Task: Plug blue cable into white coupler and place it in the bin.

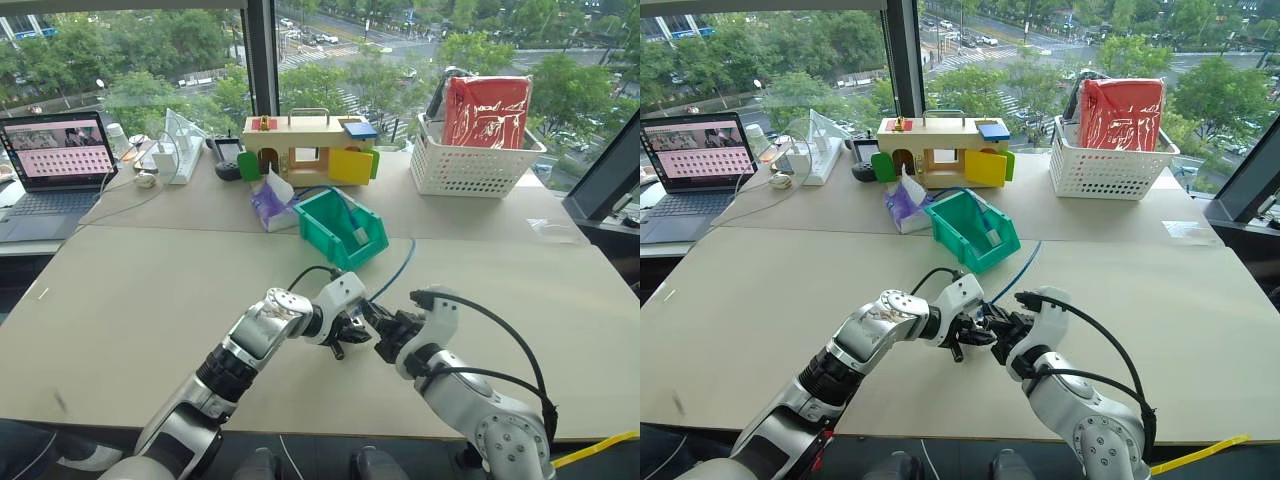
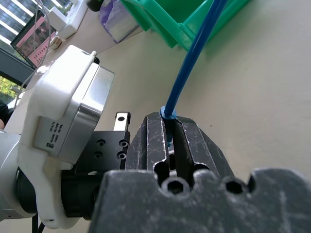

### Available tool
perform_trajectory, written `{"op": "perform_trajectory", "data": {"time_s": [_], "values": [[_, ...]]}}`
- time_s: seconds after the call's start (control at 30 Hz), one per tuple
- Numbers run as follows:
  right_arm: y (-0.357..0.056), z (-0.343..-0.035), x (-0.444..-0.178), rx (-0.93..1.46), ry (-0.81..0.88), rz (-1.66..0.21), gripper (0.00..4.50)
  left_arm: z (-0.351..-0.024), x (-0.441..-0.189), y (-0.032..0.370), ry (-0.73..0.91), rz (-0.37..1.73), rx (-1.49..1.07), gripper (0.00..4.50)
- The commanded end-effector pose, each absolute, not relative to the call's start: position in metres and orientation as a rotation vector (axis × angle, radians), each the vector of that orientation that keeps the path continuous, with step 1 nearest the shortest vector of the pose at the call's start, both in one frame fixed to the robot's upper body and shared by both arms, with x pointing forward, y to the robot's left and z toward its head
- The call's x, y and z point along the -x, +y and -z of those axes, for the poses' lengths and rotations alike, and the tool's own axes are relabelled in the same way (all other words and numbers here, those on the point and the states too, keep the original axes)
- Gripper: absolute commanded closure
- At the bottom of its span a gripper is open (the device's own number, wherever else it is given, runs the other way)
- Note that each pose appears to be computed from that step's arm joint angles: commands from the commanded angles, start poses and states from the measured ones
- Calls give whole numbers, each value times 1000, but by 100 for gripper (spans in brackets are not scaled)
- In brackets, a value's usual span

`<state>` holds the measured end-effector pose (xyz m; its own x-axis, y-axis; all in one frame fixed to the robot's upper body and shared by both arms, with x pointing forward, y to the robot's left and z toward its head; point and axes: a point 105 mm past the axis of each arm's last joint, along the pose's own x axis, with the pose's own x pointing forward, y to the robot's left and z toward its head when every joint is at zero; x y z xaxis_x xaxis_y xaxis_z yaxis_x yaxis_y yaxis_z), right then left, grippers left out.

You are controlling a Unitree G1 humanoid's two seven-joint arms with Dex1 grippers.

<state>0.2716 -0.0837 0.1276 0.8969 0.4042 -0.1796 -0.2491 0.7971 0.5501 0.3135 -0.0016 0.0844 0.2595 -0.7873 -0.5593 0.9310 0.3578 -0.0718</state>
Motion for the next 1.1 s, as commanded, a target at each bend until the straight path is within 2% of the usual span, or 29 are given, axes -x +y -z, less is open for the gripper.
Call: {"op": "perform_trajectory", "data": {"time_s": [0.03, 0.47, 0.83, 1.1], "values": [[-85, -132, -268, -535, 288, -365, 450, -77, -313, 3, 607, 1157, -293, 379], [-90, -122, -267, -503, 345, -343, 450, -79, -313, 6, 613, 1127, -262, 379], [-72, -118, -259, -294, 419, -484, 450, -94, -313, -2, 624, 1107, -203, 379], [-66, -110, -252, -230, 475, -539, 450, -106, -316, -6, 623, 1091, -169, 379]]}}
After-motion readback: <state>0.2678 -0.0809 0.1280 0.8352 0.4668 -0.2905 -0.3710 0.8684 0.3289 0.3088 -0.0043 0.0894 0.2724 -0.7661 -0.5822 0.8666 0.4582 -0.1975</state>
